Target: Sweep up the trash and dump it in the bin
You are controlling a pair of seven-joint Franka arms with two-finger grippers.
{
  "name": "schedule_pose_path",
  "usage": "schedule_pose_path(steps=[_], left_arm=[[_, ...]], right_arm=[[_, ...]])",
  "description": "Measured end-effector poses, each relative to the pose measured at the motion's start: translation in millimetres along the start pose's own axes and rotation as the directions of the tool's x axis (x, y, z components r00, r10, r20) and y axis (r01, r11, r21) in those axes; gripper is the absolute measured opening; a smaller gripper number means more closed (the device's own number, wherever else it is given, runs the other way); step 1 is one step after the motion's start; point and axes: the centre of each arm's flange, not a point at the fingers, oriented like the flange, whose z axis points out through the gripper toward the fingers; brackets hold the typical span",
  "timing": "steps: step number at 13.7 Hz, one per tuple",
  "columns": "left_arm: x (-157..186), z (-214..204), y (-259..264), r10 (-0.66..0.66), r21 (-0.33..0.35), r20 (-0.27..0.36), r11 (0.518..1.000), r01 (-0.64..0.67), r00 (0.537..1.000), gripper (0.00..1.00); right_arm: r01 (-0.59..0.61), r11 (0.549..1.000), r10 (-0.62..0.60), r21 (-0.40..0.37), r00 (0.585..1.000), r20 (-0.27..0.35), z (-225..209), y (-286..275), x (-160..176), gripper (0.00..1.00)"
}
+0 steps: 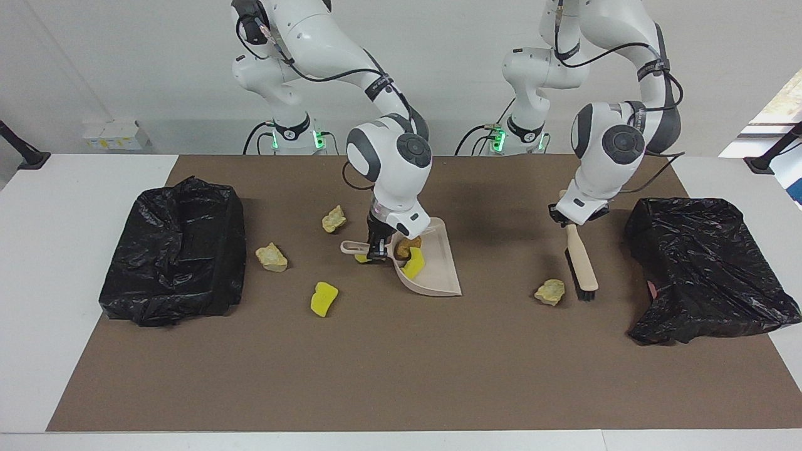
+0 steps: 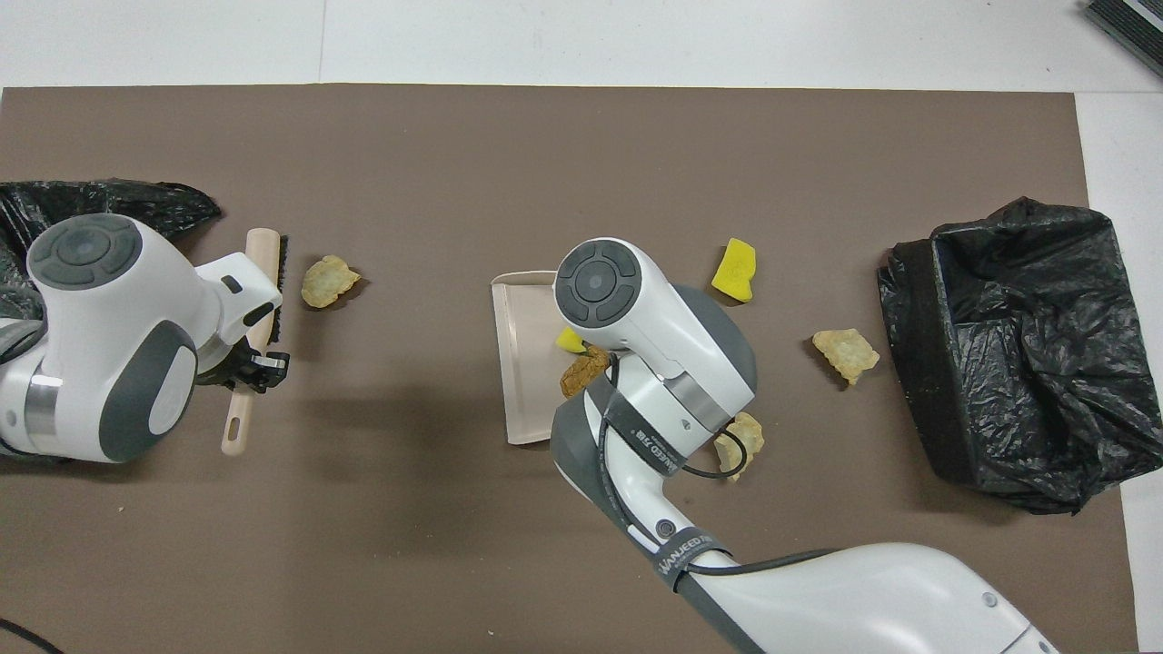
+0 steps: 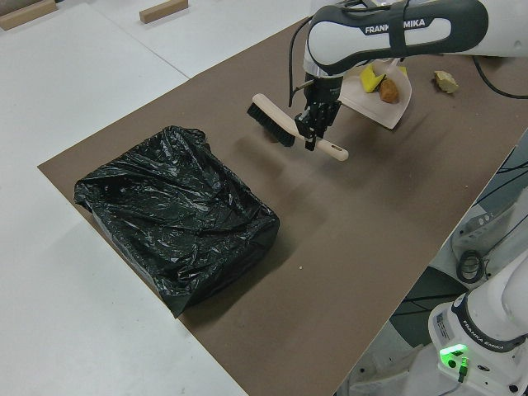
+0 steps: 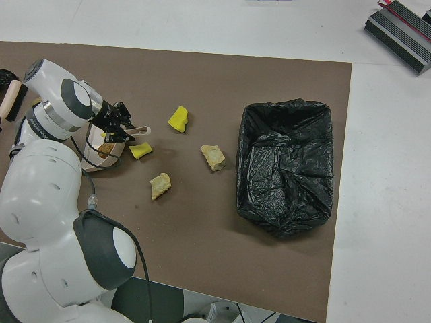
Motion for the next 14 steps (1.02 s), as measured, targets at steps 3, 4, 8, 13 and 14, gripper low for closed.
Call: schedule_pose_path(steps=[3,4,8,13,14], left_arm=[[17,30,15,0.102,0.002,0.061,0.995,-0.102,0.993,0.26],[15,34,31,0.14,0.002,0.075,0.99,-0.141,0.987,0.26],[-14,28,143,0.275,-0.097,0.073,0.959,-0.268,0.959,0.26],[-81,21,271,0.405,-0.154,-0.013,0.903,-0.402,0.914,0.26],[-81,21,270,0.393,-0.171,-0.012,0.905,-0.389,0.92,0.26]], right_arm=[[0.0,1.0,0.0,0.0,1.0,0.0,0,0,0,0.32],[0.0,1.0,0.0,0.0,1.0,0.0,0,0,0,0.32],[0.0,1.0,0.0,0.0,1.0,0.0,0,0,0,0.32],[-0.001,1.0,0.001,0.0,1.0,0.0,0,0,0,0.32],[-0.002,1.0,0.002,0.0,1.0,-0.001,0,0,0,0.32]])
